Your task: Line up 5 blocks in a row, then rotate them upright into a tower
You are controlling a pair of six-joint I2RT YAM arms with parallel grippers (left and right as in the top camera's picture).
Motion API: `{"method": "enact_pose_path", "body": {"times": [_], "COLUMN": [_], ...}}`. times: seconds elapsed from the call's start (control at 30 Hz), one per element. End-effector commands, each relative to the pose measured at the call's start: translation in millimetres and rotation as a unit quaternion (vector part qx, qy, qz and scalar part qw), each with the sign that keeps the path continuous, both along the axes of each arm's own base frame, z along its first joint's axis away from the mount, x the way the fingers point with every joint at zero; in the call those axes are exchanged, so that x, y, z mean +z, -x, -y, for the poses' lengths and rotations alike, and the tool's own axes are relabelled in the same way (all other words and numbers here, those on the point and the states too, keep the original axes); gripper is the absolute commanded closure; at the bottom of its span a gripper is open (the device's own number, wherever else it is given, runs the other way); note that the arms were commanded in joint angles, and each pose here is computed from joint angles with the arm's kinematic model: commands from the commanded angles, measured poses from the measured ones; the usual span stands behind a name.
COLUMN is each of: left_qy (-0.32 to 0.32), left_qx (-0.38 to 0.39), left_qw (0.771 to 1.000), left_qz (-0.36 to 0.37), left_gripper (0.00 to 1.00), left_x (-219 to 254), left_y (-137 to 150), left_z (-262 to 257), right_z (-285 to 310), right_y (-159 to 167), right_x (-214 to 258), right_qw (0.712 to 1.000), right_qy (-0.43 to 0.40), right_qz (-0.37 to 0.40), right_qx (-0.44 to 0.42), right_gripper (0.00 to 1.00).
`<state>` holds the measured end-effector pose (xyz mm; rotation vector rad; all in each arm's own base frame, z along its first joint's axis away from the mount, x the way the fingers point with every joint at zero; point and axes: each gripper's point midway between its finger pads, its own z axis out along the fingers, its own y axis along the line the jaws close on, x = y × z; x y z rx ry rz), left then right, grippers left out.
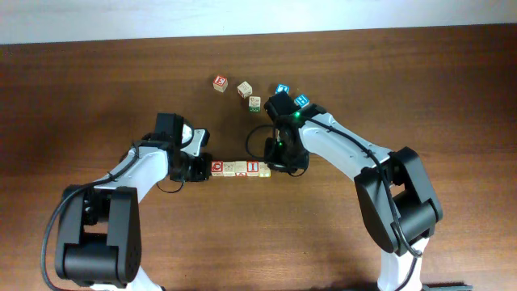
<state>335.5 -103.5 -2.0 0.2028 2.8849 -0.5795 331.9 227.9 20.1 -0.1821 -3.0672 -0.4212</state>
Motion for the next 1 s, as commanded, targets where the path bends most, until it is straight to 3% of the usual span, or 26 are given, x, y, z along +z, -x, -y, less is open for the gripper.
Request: {"method": "enact_pose_path", "body": {"times": [0.0, 0.13, 0.17, 0.27, 0.3, 0.5, 0.57, 0.67, 0.73, 0.97], "left_qy": [0.008, 0.006, -0.005, -0.008, -0.009, -0.01, -0.001, 0.079, 0.115, 0.133], "left_qx": [-0.014, -0.014, -0.011, -0.003, -0.002, 0.015, 0.044, 0.063, 0.057, 0.053], "left_qw": [1.0, 1.0, 1.0, 1.0, 1.0, 1.0, 0.999, 0.995, 0.992, 0.989], "left_qz": [-0.012, -0.011, -0.01, -0.009, -0.011, -0.023, -0.025, -0.02, -0.02, -0.043], "left_gripper": [1.0, 0.97, 0.91, 0.92, 0.92, 1.0, 1.0, 1.0, 1.0, 1.0], "left_x": [-4.0, -4.2, -5.5, -0.1, 3.6, 14.3, 15.7, 30.5, 37.3, 20.8], "left_y": [7.2, 7.1, 6.1, 0.1, -1.7, -6.5, -10.6, -18.5, -17.8, -15.3], "left_z": [4.5, 4.1, 0.6, -4.0, -5.3, -20.5, -30.9, -31.0, -23.7, -17.4], "right_z": [-3.5, -1.4, 5.4, 17.1, 17.3, 26.7, 34.5, 39.7, 46.8, 23.1], "right_y": [-0.7, -1.5, -2.6, -6.5, -8.0, -11.1, -18.9, -37.6, -34.0, -18.5], "right_x": [-6.0, -5.8, -5.3, -3.5, -2.0, 1.6, 6.6, 38.3, 32.0, -3.1], "right_qw": [1.0, 1.0, 1.0, 1.0, 0.999, 0.995, 0.994, 0.969, 0.971, 0.973], "right_qy": [-0.007, -0.007, -0.004, -0.018, -0.031, -0.063, -0.086, -0.202, -0.201, -0.206], "right_qz": [0.001, 0.0, -0.005, -0.015, -0.013, -0.002, 0.003, 0.057, 0.044, 0.031], "right_qx": [0.012, 0.011, 0.004, 0.002, 0.015, 0.074, 0.072, 0.134, 0.125, 0.094], "right_gripper": [0.8, 0.78, 0.68, 0.68, 0.69, 0.95, 0.96, 0.96, 0.96, 0.95]}}
